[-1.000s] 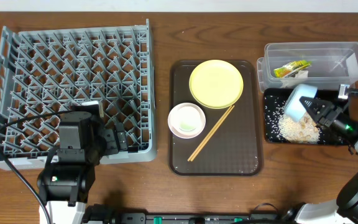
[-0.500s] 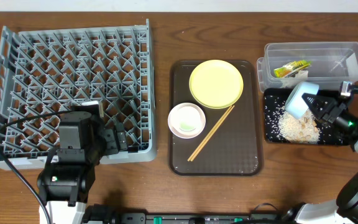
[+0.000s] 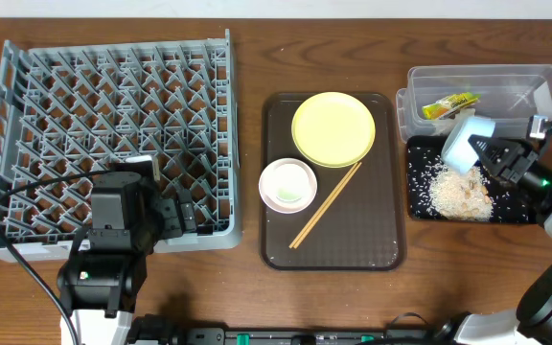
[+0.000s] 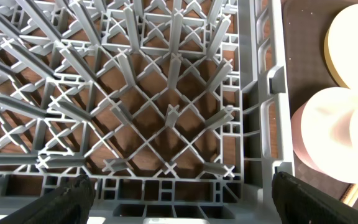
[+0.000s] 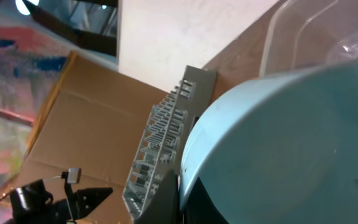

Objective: Sort waste into correct bins and load items into the dishwasher rack
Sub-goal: 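Tip the blue bowl over the black tray to pour out the rice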

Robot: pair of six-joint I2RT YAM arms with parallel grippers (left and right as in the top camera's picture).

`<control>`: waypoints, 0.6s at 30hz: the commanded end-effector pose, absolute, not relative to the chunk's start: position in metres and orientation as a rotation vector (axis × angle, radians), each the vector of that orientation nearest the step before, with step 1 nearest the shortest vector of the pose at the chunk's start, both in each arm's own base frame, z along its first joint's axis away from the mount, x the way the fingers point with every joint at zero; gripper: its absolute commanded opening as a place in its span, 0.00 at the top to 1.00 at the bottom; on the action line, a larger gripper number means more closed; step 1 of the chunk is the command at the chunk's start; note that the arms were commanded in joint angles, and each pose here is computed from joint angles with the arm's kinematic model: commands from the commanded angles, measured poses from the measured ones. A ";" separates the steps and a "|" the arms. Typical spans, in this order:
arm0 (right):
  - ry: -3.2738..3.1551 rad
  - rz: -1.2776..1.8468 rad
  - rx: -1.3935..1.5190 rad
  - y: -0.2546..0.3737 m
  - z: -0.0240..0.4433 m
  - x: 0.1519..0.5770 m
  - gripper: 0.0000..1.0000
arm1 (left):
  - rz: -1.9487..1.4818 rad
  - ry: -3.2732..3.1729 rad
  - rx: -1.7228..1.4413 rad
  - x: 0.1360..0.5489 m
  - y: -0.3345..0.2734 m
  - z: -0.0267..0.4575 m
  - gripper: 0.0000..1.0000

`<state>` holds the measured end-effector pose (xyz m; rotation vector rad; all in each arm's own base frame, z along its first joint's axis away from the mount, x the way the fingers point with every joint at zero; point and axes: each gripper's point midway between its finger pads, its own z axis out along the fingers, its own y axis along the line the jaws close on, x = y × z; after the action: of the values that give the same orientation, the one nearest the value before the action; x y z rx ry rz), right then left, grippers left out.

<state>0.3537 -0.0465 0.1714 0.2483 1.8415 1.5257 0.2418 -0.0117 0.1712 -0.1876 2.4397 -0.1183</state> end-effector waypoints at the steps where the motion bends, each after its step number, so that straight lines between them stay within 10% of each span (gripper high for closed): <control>1: 1.829 1.591 0.195 -0.036 0.183 0.350 0.99 | -0.127 2.421 -0.187 0.244 -0.013 0.179 0.07; 18: 1.904 1.718 -0.045 0.052 0.217 0.347 0.99 | -0.127 2.418 -0.187 0.245 -0.013 0.180 0.07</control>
<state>0.3567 0.0235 0.1876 0.0784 1.9051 1.6798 0.2421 -0.0118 0.1714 -0.1869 2.4382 -0.1188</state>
